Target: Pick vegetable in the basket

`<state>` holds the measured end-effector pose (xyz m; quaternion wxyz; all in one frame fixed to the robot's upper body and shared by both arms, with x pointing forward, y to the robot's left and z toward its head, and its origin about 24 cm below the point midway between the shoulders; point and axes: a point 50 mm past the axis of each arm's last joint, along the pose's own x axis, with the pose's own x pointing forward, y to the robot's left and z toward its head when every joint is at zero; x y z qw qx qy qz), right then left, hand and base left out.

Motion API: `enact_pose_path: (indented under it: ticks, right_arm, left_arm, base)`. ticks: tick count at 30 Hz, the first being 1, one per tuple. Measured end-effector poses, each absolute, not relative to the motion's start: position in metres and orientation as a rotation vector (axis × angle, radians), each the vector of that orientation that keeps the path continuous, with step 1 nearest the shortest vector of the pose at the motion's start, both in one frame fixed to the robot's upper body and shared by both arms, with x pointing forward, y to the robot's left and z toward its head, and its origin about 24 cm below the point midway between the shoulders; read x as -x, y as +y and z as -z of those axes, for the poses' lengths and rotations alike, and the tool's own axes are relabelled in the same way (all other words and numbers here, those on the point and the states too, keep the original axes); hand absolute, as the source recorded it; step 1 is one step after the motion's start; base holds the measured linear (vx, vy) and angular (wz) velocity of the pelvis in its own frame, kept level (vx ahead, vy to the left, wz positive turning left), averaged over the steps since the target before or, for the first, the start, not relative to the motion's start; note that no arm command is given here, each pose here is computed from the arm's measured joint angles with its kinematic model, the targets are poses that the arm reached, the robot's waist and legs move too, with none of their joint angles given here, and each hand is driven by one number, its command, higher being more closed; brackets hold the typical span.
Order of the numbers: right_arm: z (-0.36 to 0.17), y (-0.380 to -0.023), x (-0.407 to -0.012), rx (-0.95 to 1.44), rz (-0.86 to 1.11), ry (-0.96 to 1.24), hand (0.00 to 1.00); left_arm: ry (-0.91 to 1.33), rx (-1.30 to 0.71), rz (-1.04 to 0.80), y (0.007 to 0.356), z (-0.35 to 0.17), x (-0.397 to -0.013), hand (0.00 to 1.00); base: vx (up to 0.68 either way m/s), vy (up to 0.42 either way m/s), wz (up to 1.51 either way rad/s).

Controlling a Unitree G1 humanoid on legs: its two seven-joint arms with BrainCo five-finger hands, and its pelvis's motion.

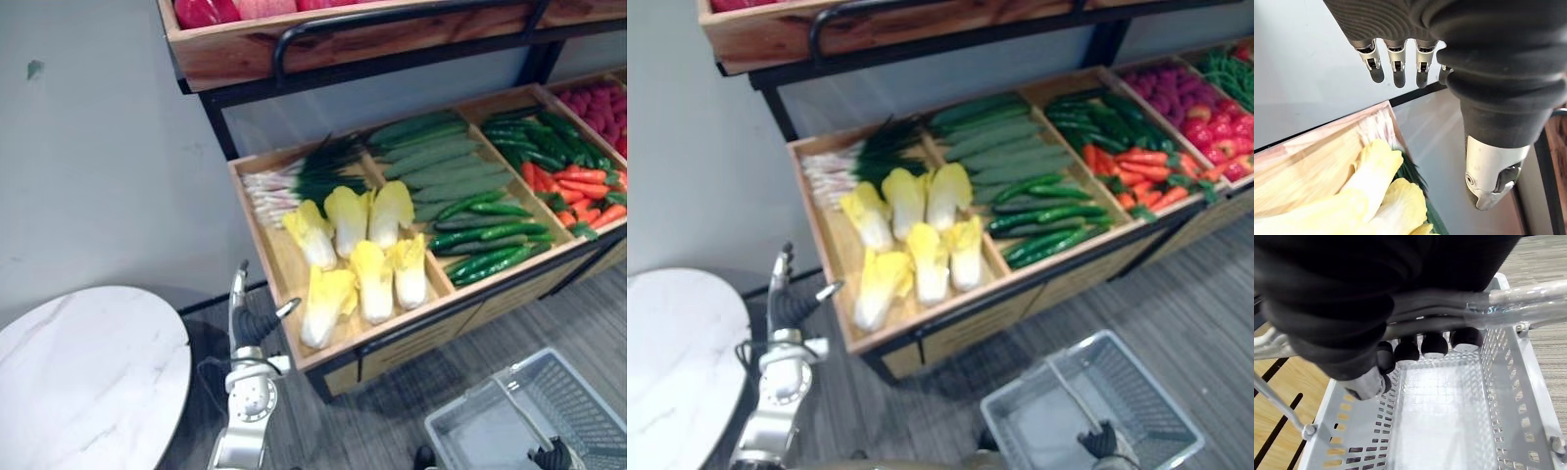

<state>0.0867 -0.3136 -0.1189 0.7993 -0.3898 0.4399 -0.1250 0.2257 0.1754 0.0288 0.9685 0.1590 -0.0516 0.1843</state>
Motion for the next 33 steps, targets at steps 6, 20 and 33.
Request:
enact_pose_path:
  ticks: [6, 20, 33]
  right_arm:
    - [0.119, -0.311, -0.09, 0.846, 0.251, 0.936, 1.0]
    - [0.117, -0.303, -0.104, 0.92, 0.215, 0.877, 1.0]
    - [0.119, -0.291, -0.11, 0.932, 0.2, 0.842, 1.0]
  left_arm:
    - [0.017, -0.345, -0.366, 0.174, -0.003, -0.228, 0.0]
    - [0.139, -0.387, -0.439, 0.177, 0.022, -0.232, 0.0]
    - [0.128, -0.392, -0.386, 0.164, 0.022, -0.237, 0.0]
  base:
    - [0.03, 0.001, -0.17]
    - [0.02, -0.009, -0.17]
    - [0.0, -0.003, -0.02]
